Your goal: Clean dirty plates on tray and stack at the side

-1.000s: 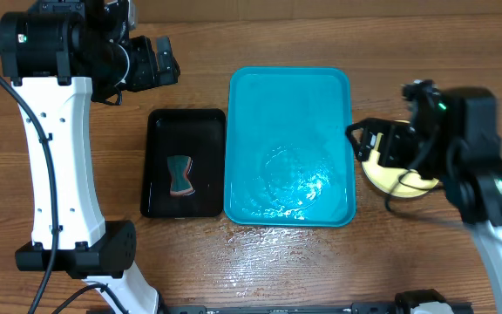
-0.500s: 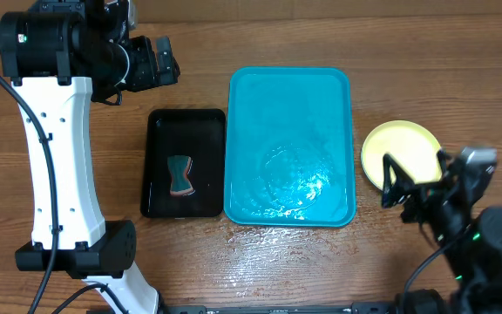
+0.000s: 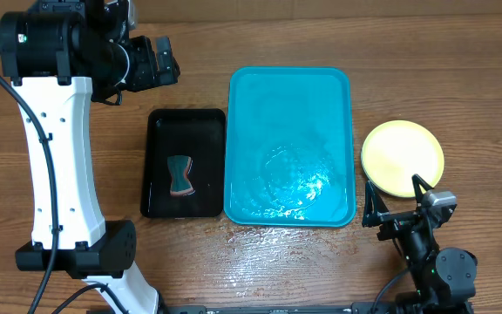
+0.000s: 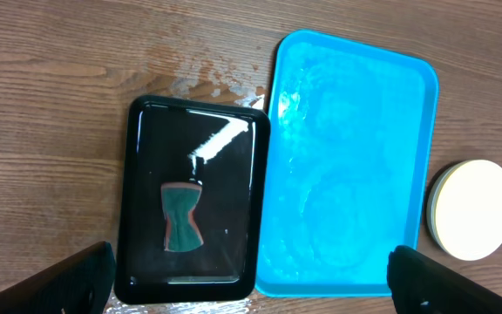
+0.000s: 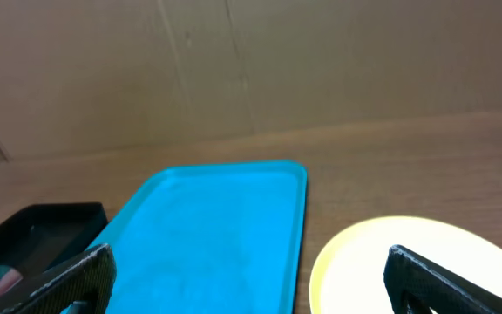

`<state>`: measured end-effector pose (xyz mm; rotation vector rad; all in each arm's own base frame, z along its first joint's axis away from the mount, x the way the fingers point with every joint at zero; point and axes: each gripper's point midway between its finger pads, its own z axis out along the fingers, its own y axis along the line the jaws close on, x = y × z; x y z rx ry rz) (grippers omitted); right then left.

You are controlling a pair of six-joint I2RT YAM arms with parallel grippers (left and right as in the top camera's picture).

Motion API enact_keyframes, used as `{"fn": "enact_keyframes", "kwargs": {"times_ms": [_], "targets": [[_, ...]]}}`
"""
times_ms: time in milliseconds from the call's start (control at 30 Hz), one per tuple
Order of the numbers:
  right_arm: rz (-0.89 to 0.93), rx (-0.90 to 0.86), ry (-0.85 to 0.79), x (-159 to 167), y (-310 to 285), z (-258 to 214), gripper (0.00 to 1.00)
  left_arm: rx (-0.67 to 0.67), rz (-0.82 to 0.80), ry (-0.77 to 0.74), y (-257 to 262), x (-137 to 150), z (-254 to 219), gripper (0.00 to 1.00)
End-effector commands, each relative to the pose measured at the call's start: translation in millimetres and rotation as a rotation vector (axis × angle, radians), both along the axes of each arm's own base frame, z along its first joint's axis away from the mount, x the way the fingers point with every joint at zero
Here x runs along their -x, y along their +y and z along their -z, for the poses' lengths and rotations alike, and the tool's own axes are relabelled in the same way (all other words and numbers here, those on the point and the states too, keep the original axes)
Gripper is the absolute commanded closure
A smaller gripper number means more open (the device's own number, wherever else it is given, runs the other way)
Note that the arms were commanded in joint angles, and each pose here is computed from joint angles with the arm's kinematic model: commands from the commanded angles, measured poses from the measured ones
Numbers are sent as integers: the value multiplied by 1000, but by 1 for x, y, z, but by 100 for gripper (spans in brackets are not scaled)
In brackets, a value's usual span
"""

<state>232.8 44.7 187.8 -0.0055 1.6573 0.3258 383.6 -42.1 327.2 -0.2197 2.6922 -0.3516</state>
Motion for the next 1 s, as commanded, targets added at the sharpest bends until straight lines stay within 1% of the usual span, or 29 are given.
{"fn": "enact_keyframes", "kwargs": {"times_ms": [0, 133, 333, 433, 967], "targets": [[-9, 0, -25, -3, 2, 7, 0, -9, 10, -29, 0, 3, -9, 0], [-8, -8, -100, -9, 3, 8, 0, -9, 10, -29, 0, 3, -9, 0], [-6, -8, -97, -9, 2, 7, 0, -9, 10, -29, 0, 3, -9, 1], [-6, -4, -61, -9, 2, 16, 0, -9, 10, -29, 0, 3, -9, 0], [-6, -4, -61, -9, 2, 16, 0, -9, 10, -29, 0, 3, -9, 0]]}}
